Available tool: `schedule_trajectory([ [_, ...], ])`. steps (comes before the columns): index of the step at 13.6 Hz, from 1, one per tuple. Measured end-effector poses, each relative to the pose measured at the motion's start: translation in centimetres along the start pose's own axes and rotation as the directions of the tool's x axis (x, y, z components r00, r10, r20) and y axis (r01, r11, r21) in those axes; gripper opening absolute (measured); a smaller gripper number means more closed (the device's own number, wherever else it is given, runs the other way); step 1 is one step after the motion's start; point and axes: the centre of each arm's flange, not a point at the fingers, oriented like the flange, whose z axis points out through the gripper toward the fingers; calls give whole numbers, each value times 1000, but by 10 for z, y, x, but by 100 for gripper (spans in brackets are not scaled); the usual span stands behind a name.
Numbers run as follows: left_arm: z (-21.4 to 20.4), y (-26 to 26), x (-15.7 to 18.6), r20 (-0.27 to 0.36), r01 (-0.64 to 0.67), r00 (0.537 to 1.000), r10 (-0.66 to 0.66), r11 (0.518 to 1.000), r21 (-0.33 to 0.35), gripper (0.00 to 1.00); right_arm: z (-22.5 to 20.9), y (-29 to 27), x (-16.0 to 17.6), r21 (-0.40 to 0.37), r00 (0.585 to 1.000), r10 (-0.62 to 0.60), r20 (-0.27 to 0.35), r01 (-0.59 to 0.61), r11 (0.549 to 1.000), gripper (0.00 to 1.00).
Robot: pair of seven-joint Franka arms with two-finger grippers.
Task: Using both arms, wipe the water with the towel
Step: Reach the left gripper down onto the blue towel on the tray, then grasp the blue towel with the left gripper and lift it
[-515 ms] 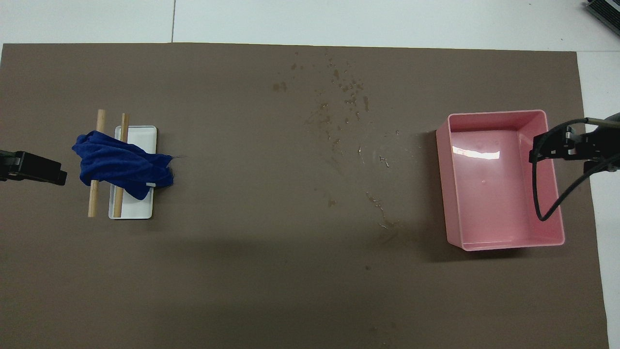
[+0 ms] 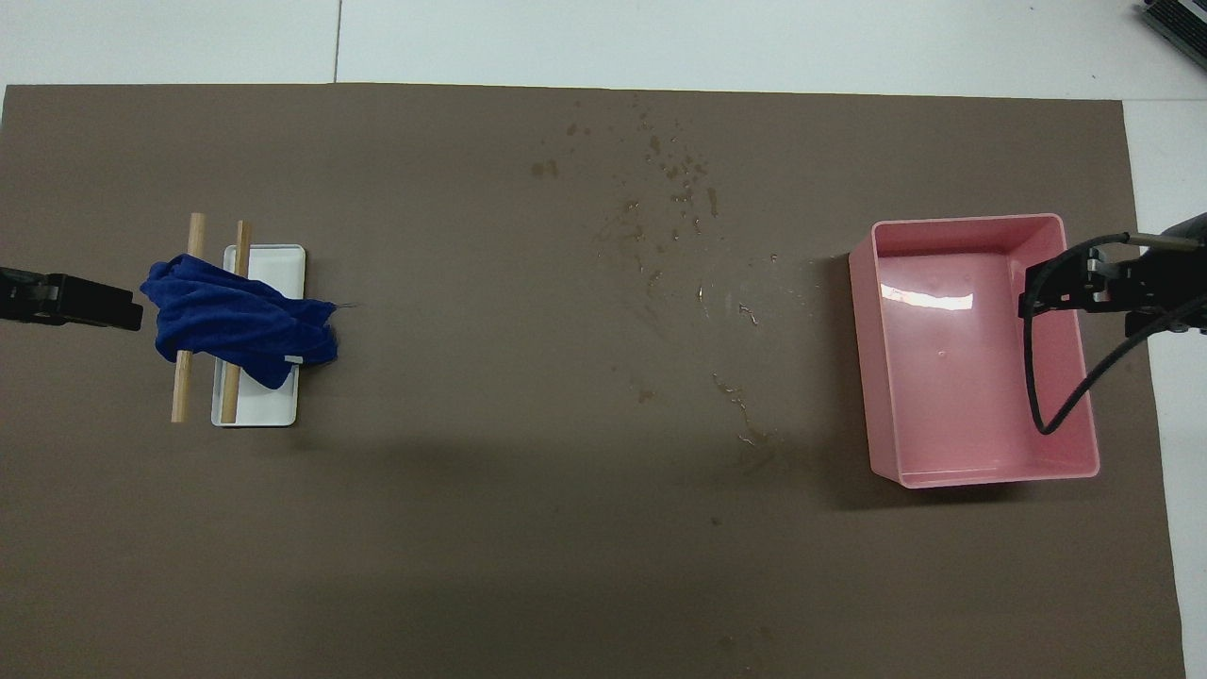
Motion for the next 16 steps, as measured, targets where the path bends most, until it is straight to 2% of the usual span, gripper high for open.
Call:
schedule_trajectory([
  [6, 79, -11, 7, -139, 22, 990, -19, 1000, 19, 100, -6, -10, -4, -1, 999, -35, 2, 35, 999, 100],
  [10, 143, -31, 5, -148, 65, 987, -62, 998, 18, 100, -6, -10, -4, -1, 999, -36, 1, 36, 999, 100],
  [16, 184, -37, -4, -149, 77, 986, -73, 997, 18, 100, -6, -10, -4, -1, 999, -36, 1, 36, 999, 100],
])
